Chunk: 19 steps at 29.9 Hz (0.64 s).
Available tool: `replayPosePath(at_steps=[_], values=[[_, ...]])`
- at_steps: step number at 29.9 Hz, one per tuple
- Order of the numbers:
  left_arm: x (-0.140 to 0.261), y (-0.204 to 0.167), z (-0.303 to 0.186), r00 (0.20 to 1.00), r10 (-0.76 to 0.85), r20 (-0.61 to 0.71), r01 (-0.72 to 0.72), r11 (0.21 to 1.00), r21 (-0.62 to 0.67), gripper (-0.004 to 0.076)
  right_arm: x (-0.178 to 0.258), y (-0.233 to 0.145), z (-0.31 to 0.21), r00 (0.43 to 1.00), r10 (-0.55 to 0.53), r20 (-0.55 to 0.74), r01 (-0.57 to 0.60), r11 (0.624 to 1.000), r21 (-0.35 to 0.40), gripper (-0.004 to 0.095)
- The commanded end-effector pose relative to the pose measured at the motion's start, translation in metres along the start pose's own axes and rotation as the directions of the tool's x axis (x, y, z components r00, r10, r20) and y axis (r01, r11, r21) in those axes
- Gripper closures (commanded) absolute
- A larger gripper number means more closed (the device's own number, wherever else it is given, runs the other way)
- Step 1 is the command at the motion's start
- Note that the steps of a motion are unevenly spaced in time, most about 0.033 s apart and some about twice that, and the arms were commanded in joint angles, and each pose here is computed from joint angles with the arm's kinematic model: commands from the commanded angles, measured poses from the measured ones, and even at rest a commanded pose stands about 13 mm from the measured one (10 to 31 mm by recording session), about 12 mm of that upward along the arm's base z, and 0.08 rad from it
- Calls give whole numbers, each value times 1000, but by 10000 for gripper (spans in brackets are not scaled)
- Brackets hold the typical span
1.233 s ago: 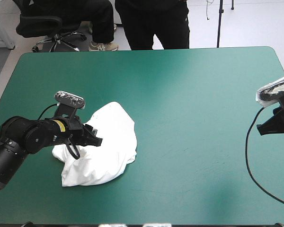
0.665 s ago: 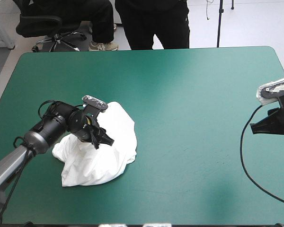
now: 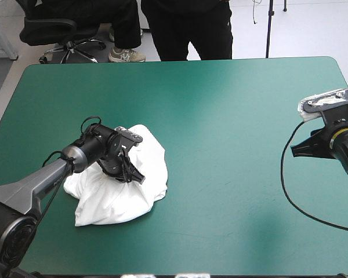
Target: Fold the cloth
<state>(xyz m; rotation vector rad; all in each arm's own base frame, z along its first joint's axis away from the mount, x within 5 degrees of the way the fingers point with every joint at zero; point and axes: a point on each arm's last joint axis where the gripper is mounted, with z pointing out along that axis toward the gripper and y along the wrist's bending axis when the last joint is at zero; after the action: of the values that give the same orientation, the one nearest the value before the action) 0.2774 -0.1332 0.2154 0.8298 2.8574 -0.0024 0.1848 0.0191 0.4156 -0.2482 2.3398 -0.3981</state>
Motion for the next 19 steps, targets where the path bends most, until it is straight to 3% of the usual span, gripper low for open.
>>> replayPosePath(at_steps=[1,9,19], values=[[-5,-2,-13,998,21,58,-22,1000,13,736,-8,-8,-9,996,9,86,-11,1000,28,543],[-28,-27,-35,979,63,195,-86,990,113,741,-8,-7,-9,997,15,79,-17,1000,19,543],[-78,-102,-58,920,252,301,-302,944,132,741,-6,-6,-9,998,19,63,-19,1000,4,544]])
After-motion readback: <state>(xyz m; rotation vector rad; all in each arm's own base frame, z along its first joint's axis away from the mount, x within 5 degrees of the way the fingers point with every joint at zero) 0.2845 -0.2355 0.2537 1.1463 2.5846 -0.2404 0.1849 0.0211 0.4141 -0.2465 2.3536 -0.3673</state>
